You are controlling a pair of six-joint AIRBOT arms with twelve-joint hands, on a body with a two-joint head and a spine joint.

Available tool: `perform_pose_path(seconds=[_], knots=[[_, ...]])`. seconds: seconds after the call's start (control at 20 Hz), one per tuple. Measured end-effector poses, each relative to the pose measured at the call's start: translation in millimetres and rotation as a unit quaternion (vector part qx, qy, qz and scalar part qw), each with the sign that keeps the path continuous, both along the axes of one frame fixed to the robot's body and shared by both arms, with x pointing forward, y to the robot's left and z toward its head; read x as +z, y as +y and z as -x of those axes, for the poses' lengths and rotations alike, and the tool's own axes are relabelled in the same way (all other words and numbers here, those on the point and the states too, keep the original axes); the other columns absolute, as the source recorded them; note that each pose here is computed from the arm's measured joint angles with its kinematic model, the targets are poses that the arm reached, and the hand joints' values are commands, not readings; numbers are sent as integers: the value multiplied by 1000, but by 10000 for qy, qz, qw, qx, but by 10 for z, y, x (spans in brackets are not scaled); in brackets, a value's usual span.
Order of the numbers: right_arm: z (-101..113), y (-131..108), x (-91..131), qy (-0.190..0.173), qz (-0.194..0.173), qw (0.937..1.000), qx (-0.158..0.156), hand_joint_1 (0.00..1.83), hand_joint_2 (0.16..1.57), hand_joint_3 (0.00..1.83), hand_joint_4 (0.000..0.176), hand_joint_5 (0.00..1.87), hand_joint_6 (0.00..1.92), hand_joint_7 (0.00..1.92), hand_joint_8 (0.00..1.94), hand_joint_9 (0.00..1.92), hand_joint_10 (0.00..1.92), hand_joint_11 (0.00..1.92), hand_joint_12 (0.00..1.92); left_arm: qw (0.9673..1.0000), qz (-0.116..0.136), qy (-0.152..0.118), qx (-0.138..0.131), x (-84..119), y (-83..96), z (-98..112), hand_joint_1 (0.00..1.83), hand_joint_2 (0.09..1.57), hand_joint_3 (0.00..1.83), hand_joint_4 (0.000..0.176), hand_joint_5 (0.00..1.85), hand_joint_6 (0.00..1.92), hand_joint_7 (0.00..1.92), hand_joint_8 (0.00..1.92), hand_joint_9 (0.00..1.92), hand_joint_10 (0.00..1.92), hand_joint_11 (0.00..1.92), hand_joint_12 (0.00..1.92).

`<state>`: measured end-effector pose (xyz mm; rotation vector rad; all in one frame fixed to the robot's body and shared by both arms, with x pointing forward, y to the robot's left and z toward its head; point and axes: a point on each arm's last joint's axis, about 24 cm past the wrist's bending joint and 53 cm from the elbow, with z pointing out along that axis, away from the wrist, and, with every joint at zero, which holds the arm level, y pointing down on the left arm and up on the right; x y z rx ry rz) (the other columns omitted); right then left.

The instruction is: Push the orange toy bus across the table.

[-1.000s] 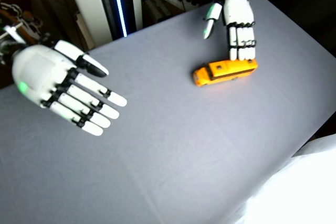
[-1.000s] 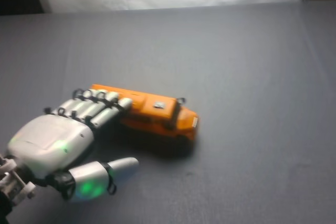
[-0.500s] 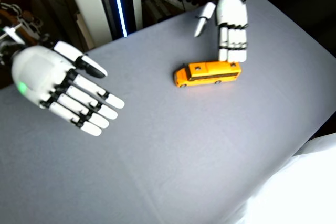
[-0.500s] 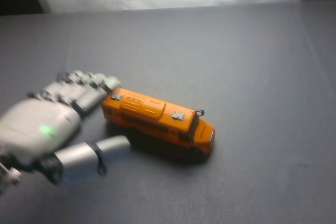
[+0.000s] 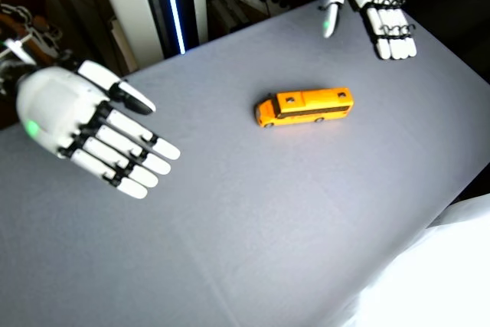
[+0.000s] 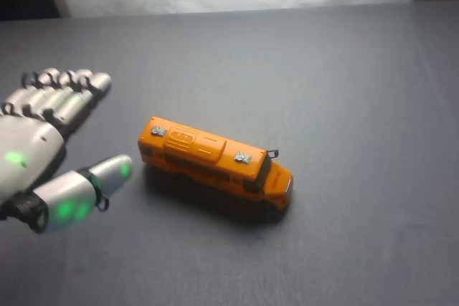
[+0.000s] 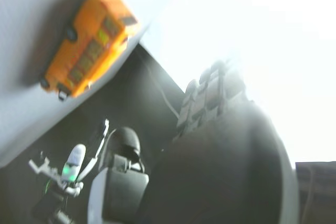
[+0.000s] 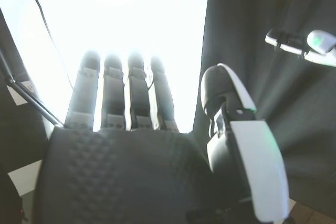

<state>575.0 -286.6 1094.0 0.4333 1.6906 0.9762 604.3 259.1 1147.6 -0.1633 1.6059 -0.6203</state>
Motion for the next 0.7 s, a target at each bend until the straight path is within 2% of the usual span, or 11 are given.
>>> perform_pose_path(seconds=[0.1, 0.15, 0.3, 0.35, 0.4, 0.45, 0.6, 0.65, 0.7], knots=[[-1, -3, -1, 2, 0, 10000, -8, 356, 1401, 0, 19, 250, 0, 211, 0, 91, 0, 0, 109, 9997, -58, 212, -51, -143, -31, -5, 0, 1319, 21, 0, 27, 6, 0, 0, 0, 0, 0, 0], [-2, -6, -1, 3, 0, 10000, -14, 381, 1409, 1, 0, 258, 2, 217, 1, 94, 1, 6, 116, 9993, -115, 355, -82, -244, -44, -12, 0, 1330, 22, 0, 47, 13, 0, 0, 0, 0, 0, 0], [-1, -3, -2, 4, -1, 10000, -6, 398, 1409, 0, 0, 258, 1, 216, 1, 92, 0, 1, 118, 9969, -342, 704, -82, -486, -31, -49, 0, 1307, 9, 0, 35, 6, 0, 0, 0, 0, 0, 0], [-1, -2, -2, 4, -1, 10000, -4, 386, 1408, 0, 1, 256, 0, 213, 0, 92, 0, 0, 122, 9960, -409, 797, -47, -543, -14, -63, 0, 1291, 1, 10, 35, 6, 0, 0, 0, 0, 0, 0], [0, -1, -2, 5, -2, 10000, -3, 386, 1411, 1, 0, 252, 0, 210, 0, 88, 0, 0, 106, 9949, -502, 871, -60, -582, -11, -76, 0, 1287, 0, 22, 20, 0, 0, 0, 0, 0, 0, 0], [-1, -4, -3, 8, 0, 10000, -8, 334, 1406, 0, 8, 247, 0, 201, 0, 79, 0, 0, 95, 9945, -559, 881, -73, -614, -26, -99, 0, 1306, 8, 16, 27, 4, 0, 0, 0, 0, 0, 0], [-1, -4, -4, 9, 1, 10000, -8, 328, 1406, 1, 10, 245, 0, 199, 0, 77, 0, 0, 91, 9930, -636, 987, -88, -671, -27, -107, 0, 1310, 9, 14, 29, 5, 0, 0, 0, 0, 0, 0], [-1, -4, -3, 8, 0, 10000, -8, 343, 1405, 0, 0, 251, 2, 209, 3, 85, 2, 9, 97, 9926, -645, 1025, -82, -691, -22, -108, 0, 1306, 6, 1, 35, 7, 0, 0, 0, 0, 0, 0], [-1, -3, -3, 8, 0, 10000, -6, 364, 1413, 1, 0, 255, 2, 215, 3, 100, 5, 28, 108, 9922, -646, 1067, -74, -710, -18, -107, 0, 1309, 7, 17, 27, 2, 0, 0, 0, 0, 0, 0]])
